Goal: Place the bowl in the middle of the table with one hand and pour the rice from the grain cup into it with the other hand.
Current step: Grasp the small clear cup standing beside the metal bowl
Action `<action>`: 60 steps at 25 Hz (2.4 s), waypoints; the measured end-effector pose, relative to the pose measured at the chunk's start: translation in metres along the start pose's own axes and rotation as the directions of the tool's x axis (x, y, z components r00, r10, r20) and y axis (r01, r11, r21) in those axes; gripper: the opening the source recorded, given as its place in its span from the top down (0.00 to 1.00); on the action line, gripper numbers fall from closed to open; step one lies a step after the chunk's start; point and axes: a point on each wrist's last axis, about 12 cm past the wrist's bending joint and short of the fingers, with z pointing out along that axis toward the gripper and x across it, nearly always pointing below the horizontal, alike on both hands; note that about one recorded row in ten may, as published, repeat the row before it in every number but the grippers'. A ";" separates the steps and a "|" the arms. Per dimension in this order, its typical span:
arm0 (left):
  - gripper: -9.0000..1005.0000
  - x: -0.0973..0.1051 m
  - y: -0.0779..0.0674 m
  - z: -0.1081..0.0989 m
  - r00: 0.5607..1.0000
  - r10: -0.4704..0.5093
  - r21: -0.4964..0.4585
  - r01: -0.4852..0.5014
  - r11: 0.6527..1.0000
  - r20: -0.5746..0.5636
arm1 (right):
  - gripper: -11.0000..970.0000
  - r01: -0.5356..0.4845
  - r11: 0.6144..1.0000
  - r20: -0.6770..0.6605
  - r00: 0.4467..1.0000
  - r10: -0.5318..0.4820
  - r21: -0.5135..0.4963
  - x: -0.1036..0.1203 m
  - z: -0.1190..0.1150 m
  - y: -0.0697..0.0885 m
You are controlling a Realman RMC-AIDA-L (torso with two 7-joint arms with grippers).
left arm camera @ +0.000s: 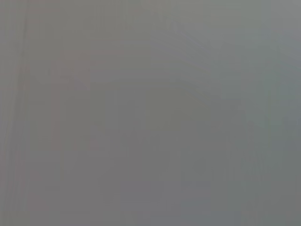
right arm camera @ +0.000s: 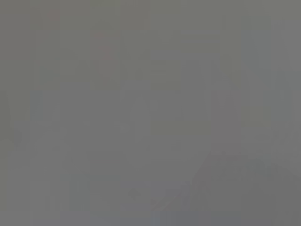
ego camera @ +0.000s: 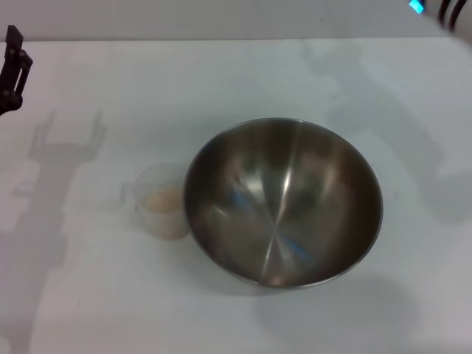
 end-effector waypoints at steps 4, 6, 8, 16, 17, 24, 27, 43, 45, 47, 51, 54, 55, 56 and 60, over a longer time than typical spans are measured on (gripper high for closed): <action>0.25 0.000 -0.001 -0.004 1.000 -0.009 -0.009 0.009 1.000 -0.001 | 0.45 0.025 0.985 0.244 0.968 -0.067 0.171 0.020 -0.018 0.030; 0.25 0.000 -0.001 -0.006 1.000 -0.025 -0.013 0.025 1.000 0.000 | 0.45 -0.042 0.967 0.403 0.913 -0.065 0.252 0.045 -0.041 0.042; 0.25 0.000 -0.001 -0.006 0.999 -0.033 -0.013 0.033 0.999 -0.001 | 0.45 -0.076 0.962 0.448 0.892 -0.052 0.263 0.052 -0.049 0.041; 0.26 -0.001 0.004 -0.015 0.996 -0.091 -0.016 0.091 0.996 0.002 | 0.45 -0.396 0.900 0.563 0.793 0.234 0.184 0.135 -0.125 0.005; 0.26 -0.001 0.004 -0.016 0.996 -0.091 -0.016 0.091 0.996 0.003 | 0.45 -0.396 0.900 0.563 0.793 0.234 0.184 0.135 -0.125 0.005; 0.26 0.002 0.000 -0.035 0.995 -0.089 0.008 0.090 0.996 -0.032 | 0.45 -0.408 0.875 0.477 0.842 0.250 0.262 0.166 -0.154 -0.005; 0.27 0.003 -0.003 -0.044 0.995 -0.083 0.039 0.085 0.996 -0.057 | 0.45 -0.414 0.860 0.451 0.855 0.256 0.299 0.172 -0.158 -0.010; 0.28 0.006 -0.019 -0.098 0.985 -0.072 0.190 0.101 0.977 -0.156 | 0.45 -0.417 0.828 0.419 0.873 0.250 0.375 0.180 -0.159 -0.022; 0.28 0.008 -0.021 -0.103 0.980 -0.071 0.200 0.109 0.974 -0.185 | 0.45 -0.417 0.828 0.414 0.874 0.253 0.374 0.180 -0.158 -0.021; 0.28 0.009 -0.023 -0.107 0.976 -0.073 0.214 0.118 0.970 -0.204 | 0.45 -0.417 0.828 0.410 0.876 0.256 0.374 0.180 -0.158 -0.022; 0.28 0.014 -0.030 -0.116 0.962 -0.068 0.245 0.135 0.960 -0.264 | 0.45 -0.416 0.829 0.404 0.878 0.258 0.374 0.181 -0.156 -0.023; 0.28 0.017 -0.033 -0.118 0.955 -0.064 0.259 0.143 0.955 -0.291 | 0.45 -0.416 0.829 0.403 0.878 0.259 0.374 0.181 -0.155 -0.023; 0.28 0.018 -0.035 -0.118 0.951 -0.062 0.263 0.146 0.954 -0.304 | 0.45 -0.415 0.829 0.401 0.879 0.259 0.374 0.181 -0.155 -0.023; 0.28 0.019 -0.036 -0.119 0.946 -0.060 0.267 0.150 0.952 -0.317 | 0.45 -0.415 0.829 0.397 0.880 0.261 0.375 0.181 -0.154 -0.024; 0.29 0.022 -0.040 -0.118 0.940 -0.055 0.283 0.157 0.946 -0.337 | 0.45 -0.415 0.829 0.394 0.881 0.263 0.374 0.181 -0.153 -0.024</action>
